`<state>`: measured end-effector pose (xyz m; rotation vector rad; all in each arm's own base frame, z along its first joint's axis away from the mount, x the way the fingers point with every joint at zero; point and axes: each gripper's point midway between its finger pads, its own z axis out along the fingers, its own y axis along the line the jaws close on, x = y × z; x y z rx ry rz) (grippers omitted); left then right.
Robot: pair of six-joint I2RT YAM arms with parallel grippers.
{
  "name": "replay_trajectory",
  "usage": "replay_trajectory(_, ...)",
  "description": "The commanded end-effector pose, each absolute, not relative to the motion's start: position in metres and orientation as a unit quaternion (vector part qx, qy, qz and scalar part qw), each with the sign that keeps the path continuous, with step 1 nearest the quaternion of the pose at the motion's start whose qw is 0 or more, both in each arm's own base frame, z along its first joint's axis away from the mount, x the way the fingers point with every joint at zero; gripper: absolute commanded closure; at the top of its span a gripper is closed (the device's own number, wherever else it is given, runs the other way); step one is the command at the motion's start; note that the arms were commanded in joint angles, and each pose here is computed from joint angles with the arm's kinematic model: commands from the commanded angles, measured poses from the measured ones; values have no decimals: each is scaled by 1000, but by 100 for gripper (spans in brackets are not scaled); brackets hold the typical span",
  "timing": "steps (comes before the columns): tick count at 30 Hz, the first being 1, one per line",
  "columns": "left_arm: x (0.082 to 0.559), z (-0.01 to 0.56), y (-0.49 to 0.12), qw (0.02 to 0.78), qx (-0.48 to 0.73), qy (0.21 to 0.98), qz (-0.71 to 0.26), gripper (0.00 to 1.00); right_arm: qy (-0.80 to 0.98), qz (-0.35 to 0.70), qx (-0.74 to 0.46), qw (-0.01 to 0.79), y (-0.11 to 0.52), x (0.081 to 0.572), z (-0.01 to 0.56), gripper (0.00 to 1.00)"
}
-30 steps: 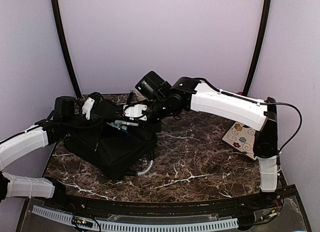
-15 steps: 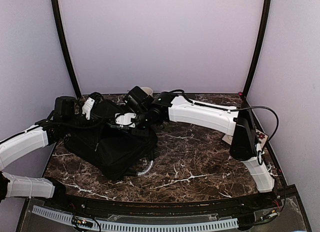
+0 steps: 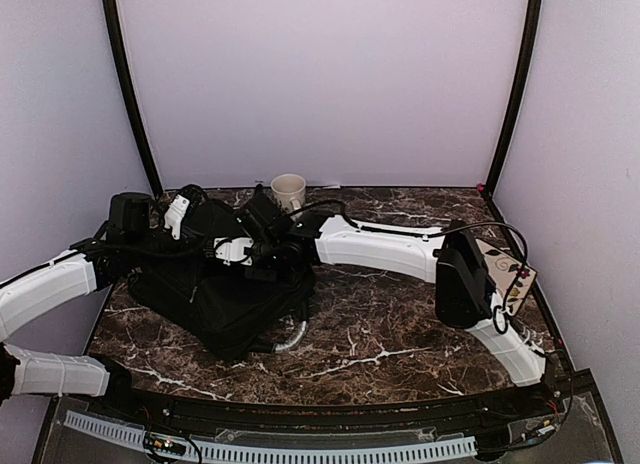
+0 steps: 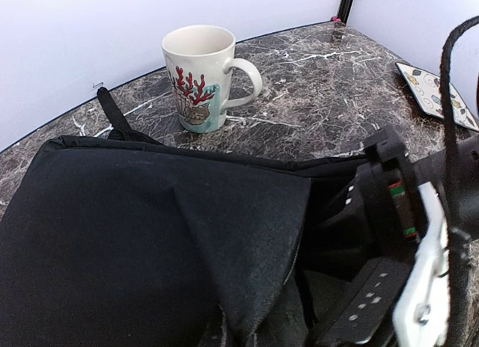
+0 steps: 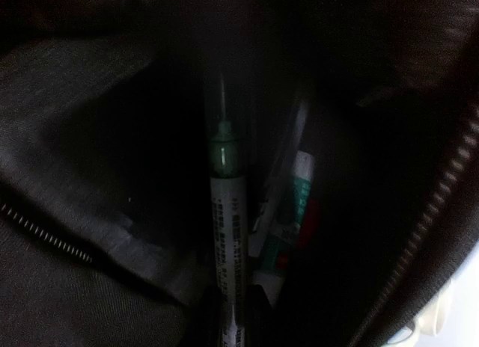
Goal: Pack the student bag
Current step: Place the pen in the second largest pocket of the bag.
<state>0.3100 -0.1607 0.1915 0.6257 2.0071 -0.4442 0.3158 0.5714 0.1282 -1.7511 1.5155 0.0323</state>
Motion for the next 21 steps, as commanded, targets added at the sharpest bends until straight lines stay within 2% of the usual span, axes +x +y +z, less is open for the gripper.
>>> replay_trajectory(1,309,248,-181,550,282,753,-226,100,577,-1,-686,443,594,330,116,92)
replay_trajectory(6,308,249,-182,550,283,752,-229,100,569,-35,-671,474,599,346,106,93)
replay_trajectory(10,309,249,-181,551,282,752,-227,100,559,-71,-617,549,604,367,130,93)
replay_trajectory(11,309,249,-181,551,282,752,-226,100,552,-82,-609,564,604,371,135,91)
replay_trajectory(13,309,248,-181,550,282,753,-226,100,541,-96,-588,594,605,377,150,79)
replay_trajectory(15,309,247,-181,549,281,754,-225,100,535,-105,-575,609,607,379,159,72)
replay_trajectory(21,310,247,-180,551,280,754,-223,100,530,-86,-605,589,607,350,163,67)
